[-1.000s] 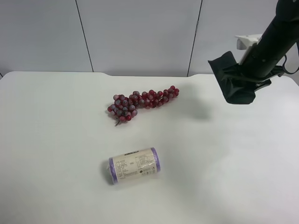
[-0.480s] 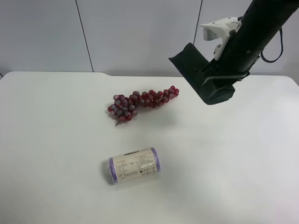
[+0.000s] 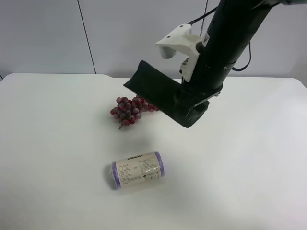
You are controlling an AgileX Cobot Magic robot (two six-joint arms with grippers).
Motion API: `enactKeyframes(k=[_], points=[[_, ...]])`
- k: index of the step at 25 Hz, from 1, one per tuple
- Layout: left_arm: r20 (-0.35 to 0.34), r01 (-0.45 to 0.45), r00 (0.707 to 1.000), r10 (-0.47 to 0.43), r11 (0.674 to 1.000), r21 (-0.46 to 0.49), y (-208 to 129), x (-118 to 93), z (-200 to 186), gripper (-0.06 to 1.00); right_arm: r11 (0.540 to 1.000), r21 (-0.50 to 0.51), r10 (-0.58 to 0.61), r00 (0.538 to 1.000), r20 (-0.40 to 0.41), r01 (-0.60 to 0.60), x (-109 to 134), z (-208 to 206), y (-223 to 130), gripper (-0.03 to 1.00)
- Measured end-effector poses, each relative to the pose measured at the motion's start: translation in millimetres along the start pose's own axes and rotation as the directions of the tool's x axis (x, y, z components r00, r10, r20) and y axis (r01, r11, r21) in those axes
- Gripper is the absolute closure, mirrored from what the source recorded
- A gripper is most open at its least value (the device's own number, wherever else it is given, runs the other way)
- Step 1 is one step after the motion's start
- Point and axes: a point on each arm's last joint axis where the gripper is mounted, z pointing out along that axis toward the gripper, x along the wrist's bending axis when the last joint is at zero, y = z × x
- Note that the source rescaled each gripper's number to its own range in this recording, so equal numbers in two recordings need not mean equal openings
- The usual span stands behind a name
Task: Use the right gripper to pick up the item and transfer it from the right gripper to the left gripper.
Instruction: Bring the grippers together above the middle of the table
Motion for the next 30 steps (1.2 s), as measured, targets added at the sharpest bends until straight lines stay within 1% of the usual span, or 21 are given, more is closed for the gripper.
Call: enactKeyframes(k=[3, 5, 8, 13, 16, 19, 23, 25, 27, 30], points=[[0.0, 0.0, 1.0, 0.0, 1.0, 0.0, 0.0, 0.0, 0.0, -0.06, 0.996, -0.009, -0.094, 0.995, -0.009, 0.094, 17.1, 1.7, 5.8, 0.86], [0.0, 0.0, 1.0, 0.0, 1.0, 0.0, 0.0, 0.0, 0.0, -0.06, 0.991, -0.016, -0.136, 0.991, -0.013, 0.136, 24.2, 2.3, 8.0, 0.86], [0.0, 0.0, 1.0, 0.0, 1.0, 0.0, 0.0, 0.0, 0.0, -0.06, 0.984, -0.013, -0.18, 0.983, -0.032, 0.18, 28.6, 2.5, 8.1, 0.86], [0.0, 0.0, 1.0, 0.0, 1.0, 0.002, -0.2, 0.0, 0.0, -0.06, 0.977, -0.023, -0.213, 0.976, -0.052, 0.212, 31.1, -0.3, 7.4, 0.86], [0.009, 0.004, 1.0, -0.004, 0.999, 0.033, 6.0, -0.2, -0.9, -0.06, 0.972, -0.047, -0.234, 0.971, -0.053, 0.231, 33.1, -7.2, 6.5, 0.86], [0.034, 0.017, 0.999, -0.021, 0.995, 0.103, 17.3, -0.9, 2.6, -0.06, 0.967, -0.073, -0.247, 0.967, -0.062, 0.243, 35.4, -12.0, 6.5, 0.86], [0.107, 0.062, 0.991, -0.083, 0.981, 0.184, 37.3, -5.3, 12.9, -0.06, 0.963, -0.095, -0.26, 0.963, -0.071, 0.253, 38.3, -10.3, 1.3, 0.86], [0.158, 0.095, 0.979, -0.13, 0.972, 0.213, 47.0, -9.3, 18.7, -0.06, 0.961, -0.107, -0.265, 0.961, -0.076, 0.256, 40.4, -8.2, -4.2, 0.86], [0.208, 0.135, 0.96, -0.187, 0.962, 0.239, 54.7, -13.5, 26.1, -0.06, 0.958, -0.124, -0.271, 0.959, -0.083, 0.26, 43.2, -8.7, -9.6, 0.87], [0.287, 0.204, 0.914, -0.287, 0.936, 0.289, 62.9, -21.2, 36.8, -0.06, 0.951, -0.165, -0.278, 0.957, -0.084, 0.261, 46.4, -16.2, -11.5, 0.87]])
